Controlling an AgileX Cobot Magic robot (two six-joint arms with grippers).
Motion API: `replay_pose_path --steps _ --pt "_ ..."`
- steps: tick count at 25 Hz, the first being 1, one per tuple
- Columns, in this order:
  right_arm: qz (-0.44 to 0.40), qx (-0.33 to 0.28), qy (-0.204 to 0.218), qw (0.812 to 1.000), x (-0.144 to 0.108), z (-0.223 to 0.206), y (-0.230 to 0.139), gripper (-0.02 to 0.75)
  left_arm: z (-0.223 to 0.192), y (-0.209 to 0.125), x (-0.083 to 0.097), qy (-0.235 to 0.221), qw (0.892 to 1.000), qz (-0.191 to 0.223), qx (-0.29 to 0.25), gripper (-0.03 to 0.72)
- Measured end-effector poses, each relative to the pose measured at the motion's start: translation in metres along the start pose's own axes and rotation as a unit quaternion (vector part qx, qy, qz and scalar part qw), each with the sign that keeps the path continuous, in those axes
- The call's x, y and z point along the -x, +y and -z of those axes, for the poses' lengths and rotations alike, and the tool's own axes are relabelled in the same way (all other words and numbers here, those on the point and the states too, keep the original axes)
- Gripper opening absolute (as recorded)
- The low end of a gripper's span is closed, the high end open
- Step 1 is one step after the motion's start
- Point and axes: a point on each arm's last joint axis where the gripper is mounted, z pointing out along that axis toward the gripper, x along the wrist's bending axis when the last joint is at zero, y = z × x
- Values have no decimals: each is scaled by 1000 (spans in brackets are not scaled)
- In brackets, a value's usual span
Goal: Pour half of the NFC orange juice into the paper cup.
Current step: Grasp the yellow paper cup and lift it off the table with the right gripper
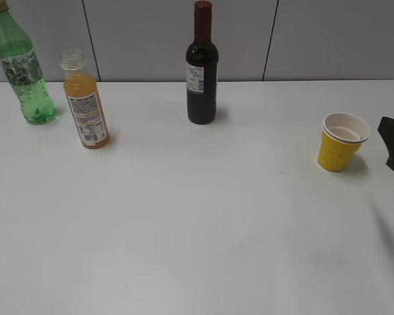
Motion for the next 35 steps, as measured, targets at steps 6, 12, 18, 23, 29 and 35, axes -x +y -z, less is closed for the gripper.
replay_pose_path --steps 6,12,18,23,29,35 --pt "11 23 33 999 -4 -14 -16 594 0 0 0 0 1000 0 0 563" --pt "19 -41 31 999 -2 -23 -46 624 0 0 0 0 1000 0 0 563" --pt "17 -99 24 995 0 -27 -72 630 0 0 0 0 1000 0 0 563" --pt "16 -111 21 993 2 -38 -81 630 0 0 0 0 1000 0 0 563" --pt "6 -125 16 992 3 -55 -94 630 0 0 0 0 1000 0 0 563" --pt "-15 -144 10 989 5 -72 -112 630 0 0 0 0 1000 0 0 563"
